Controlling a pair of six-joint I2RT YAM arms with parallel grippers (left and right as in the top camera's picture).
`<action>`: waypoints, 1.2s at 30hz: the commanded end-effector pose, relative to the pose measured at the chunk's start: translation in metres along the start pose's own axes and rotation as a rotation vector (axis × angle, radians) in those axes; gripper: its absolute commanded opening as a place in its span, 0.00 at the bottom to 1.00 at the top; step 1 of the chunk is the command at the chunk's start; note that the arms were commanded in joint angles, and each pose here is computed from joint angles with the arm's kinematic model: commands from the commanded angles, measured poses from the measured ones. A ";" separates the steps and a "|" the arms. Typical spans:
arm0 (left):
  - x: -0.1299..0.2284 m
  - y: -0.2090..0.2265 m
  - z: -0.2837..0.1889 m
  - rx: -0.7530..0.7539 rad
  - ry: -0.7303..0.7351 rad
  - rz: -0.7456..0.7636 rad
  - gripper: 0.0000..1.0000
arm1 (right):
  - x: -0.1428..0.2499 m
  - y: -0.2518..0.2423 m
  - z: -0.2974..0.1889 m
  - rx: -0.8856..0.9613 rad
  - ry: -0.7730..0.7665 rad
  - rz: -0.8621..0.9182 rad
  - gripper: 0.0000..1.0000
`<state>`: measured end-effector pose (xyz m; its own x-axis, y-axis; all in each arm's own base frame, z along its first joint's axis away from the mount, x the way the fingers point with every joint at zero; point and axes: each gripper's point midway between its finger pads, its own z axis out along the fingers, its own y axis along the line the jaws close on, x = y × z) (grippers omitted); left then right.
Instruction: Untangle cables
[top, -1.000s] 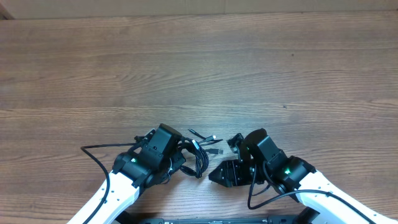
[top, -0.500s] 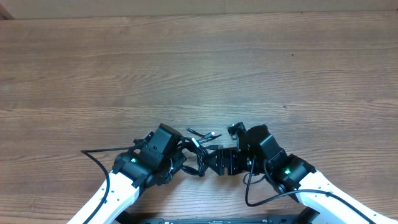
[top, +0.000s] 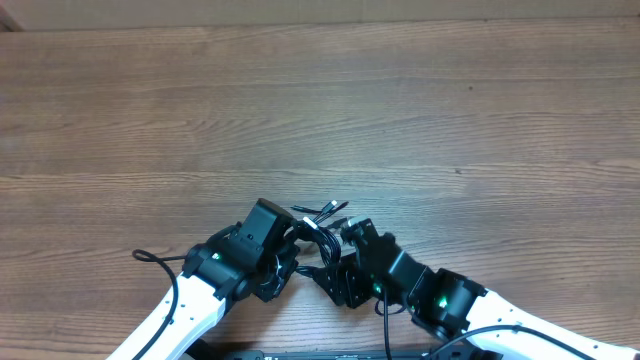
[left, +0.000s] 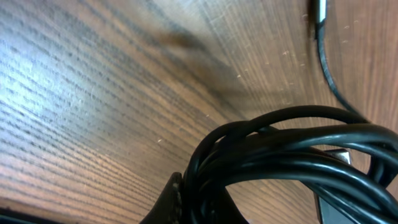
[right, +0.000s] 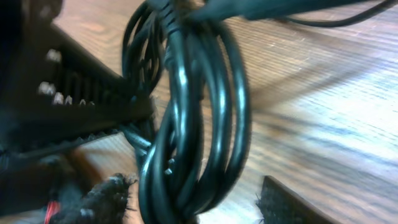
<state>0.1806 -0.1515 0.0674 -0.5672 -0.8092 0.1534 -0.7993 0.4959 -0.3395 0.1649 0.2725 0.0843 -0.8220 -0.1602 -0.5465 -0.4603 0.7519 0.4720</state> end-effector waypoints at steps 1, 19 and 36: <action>0.010 -0.006 -0.001 -0.002 0.061 -0.055 0.05 | -0.022 -0.023 -0.004 0.149 -0.128 -0.005 0.50; 0.035 -0.012 0.009 0.001 0.222 0.098 0.04 | -0.013 -0.019 0.004 0.125 -0.075 -0.093 0.53; -0.013 -0.017 0.007 0.026 0.093 0.020 0.04 | 0.030 0.013 0.001 -0.092 0.140 -0.137 0.04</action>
<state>0.1735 -0.1725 0.0605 -0.6289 -0.7075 0.3223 -0.7753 0.5397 -0.3281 0.1687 0.2709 0.0781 -0.7734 -0.2418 -0.5859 -0.5301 0.7536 0.3887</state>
